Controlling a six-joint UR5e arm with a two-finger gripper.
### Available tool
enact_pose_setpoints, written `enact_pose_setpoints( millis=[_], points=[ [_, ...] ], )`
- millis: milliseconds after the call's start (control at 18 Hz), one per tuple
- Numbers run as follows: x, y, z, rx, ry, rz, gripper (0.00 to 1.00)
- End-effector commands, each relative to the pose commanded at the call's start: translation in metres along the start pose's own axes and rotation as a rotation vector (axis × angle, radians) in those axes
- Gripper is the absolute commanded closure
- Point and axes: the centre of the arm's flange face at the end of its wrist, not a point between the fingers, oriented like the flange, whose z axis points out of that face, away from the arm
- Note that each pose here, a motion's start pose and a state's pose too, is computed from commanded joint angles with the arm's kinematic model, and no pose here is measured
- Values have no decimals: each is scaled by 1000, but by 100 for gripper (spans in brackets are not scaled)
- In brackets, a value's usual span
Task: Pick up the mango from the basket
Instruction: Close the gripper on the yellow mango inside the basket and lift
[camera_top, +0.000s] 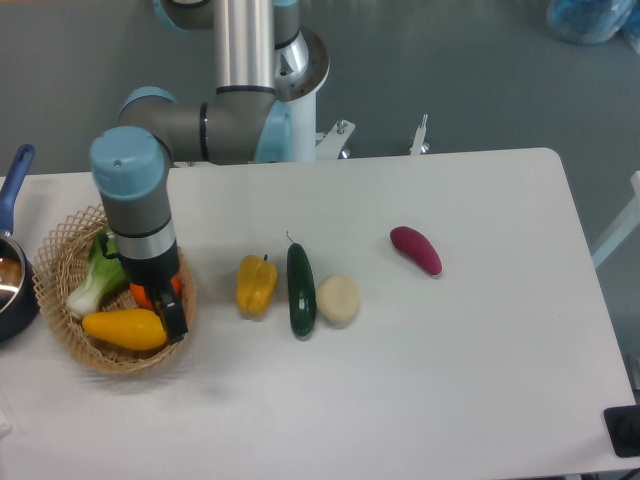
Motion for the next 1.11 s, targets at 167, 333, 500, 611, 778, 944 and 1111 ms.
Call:
enact_pose_setpoints(
  millis=[167, 333, 500, 611, 778, 944, 1111],
  points=[
    [10, -12, 11, -1, 20, 25, 0],
    [3, -17, 21, -4, 22, 22, 0],
    [2, -18, 28, -10, 29, 21, 0],
    [2, -18, 35, -14, 37, 21, 0],
    [1, -19, 41, -18, 44, 4, 67],
    [-2, -22, 36, -11, 34, 0, 85],
    [-12, -21, 11, 19, 0, -15, 85]
  ],
)
